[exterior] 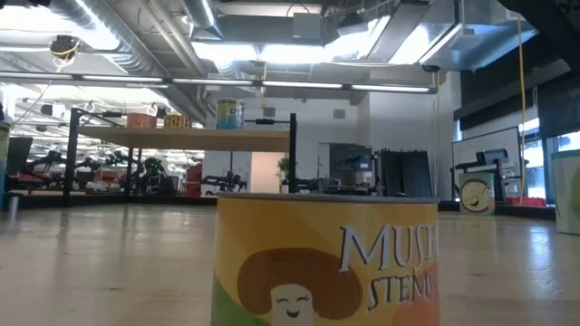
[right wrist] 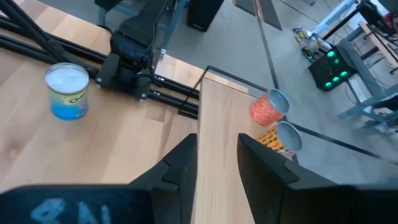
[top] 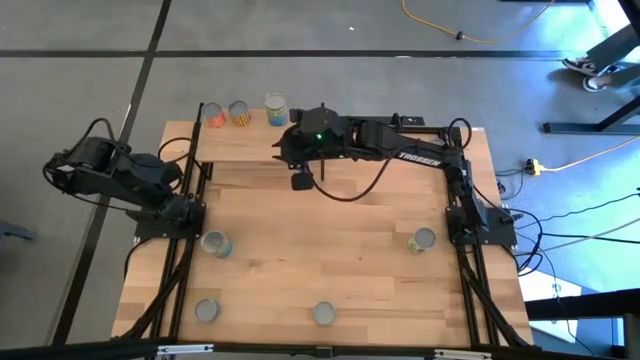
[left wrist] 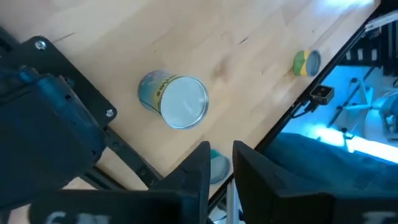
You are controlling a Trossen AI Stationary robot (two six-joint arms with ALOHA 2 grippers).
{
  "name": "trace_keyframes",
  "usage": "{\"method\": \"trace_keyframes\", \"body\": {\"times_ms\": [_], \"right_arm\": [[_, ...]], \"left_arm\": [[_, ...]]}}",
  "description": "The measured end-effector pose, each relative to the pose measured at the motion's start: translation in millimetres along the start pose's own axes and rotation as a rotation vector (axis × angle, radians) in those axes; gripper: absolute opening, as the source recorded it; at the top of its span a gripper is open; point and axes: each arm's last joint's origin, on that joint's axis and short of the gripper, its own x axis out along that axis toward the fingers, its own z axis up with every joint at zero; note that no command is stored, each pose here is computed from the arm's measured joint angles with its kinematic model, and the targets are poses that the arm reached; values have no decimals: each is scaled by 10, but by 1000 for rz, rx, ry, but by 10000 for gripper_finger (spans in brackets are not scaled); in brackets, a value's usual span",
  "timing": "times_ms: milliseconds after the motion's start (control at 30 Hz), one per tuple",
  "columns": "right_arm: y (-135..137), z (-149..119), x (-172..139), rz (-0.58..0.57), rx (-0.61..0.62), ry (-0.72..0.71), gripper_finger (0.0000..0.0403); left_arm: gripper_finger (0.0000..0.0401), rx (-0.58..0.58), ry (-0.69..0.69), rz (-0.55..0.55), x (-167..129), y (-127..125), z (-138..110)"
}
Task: Pick and place cans onto a shelf
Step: Put the canned cherries on the shelf
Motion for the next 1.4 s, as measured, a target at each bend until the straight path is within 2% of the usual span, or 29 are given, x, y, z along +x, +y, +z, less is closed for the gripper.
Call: {"method": "trace_keyframes", "body": {"times_ms": [100, 233, 367, 533, 700, 933, 1400], "right_arm": [[-17, 23, -57, -6, 1, -8, 115], [-47, 64, -161, -15, 5, -26, 115], [-61, 83, -211, -19, 7, -34, 115], [-64, 86, -222, -20, 7, -35, 115], [-64, 86, -222, -20, 7, -35, 116], [-64, 86, -222, -20, 5, -35, 116], [-65, 87, -224, -20, 4, -35, 116]], "left_arm": [[68, 45, -14, 48, 78, -28, 34], [68, 166, -46, 108, 260, -48, 93], [69, 279, 13, 142, 527, -24, 123], [69, 392, 106, 132, 881, 22, 149], [69, 424, 112, 171, 1062, 82, 167], [69, 464, 56, 221, 1073, 101, 186], [69, 457, 108, 204, 1108, 121, 169]]}}
